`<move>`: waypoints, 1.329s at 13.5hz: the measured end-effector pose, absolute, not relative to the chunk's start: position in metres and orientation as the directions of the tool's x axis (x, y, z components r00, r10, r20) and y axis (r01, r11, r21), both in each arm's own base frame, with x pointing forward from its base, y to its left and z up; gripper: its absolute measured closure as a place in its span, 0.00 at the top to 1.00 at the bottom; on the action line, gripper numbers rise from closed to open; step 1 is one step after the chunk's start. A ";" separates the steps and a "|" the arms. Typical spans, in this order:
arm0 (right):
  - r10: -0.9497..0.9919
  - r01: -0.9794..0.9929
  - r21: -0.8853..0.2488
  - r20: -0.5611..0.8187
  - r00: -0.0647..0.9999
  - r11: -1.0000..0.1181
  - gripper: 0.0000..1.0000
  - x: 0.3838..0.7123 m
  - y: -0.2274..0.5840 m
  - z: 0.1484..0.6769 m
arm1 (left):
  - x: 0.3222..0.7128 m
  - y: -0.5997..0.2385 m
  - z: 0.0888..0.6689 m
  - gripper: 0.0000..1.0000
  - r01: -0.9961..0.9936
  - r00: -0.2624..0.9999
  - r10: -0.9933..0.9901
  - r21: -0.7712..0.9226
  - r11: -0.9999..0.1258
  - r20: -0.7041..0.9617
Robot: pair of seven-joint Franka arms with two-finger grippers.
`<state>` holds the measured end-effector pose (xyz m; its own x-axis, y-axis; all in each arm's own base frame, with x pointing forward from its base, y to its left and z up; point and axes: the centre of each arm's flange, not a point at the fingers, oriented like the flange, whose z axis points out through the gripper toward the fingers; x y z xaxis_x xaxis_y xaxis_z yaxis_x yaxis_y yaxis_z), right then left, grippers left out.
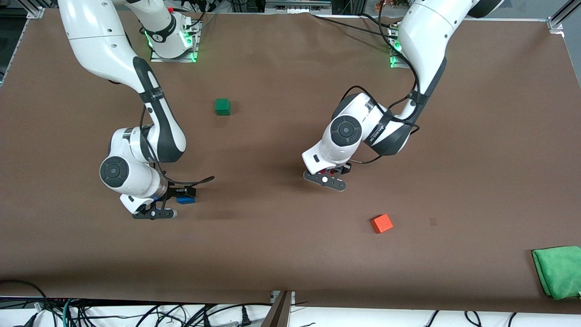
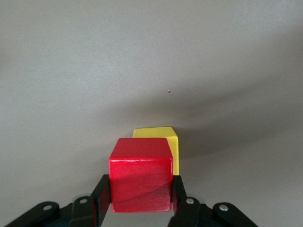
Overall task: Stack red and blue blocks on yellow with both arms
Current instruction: 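Place the red cube on the yellow cube while the right gripper grasps blue, then carry the blue cube above red with the right gripper while the left withdraws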
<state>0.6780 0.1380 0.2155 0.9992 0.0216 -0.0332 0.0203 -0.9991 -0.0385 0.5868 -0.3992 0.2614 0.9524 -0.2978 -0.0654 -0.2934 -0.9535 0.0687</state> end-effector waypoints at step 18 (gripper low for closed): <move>0.040 0.033 -0.066 -0.098 0.994 -0.997 0.55 0.705 0.208 0.338 | 0.580 -0.410 0.259 0.63 -0.277 0.958 -0.280 0.057 -0.959 -0.069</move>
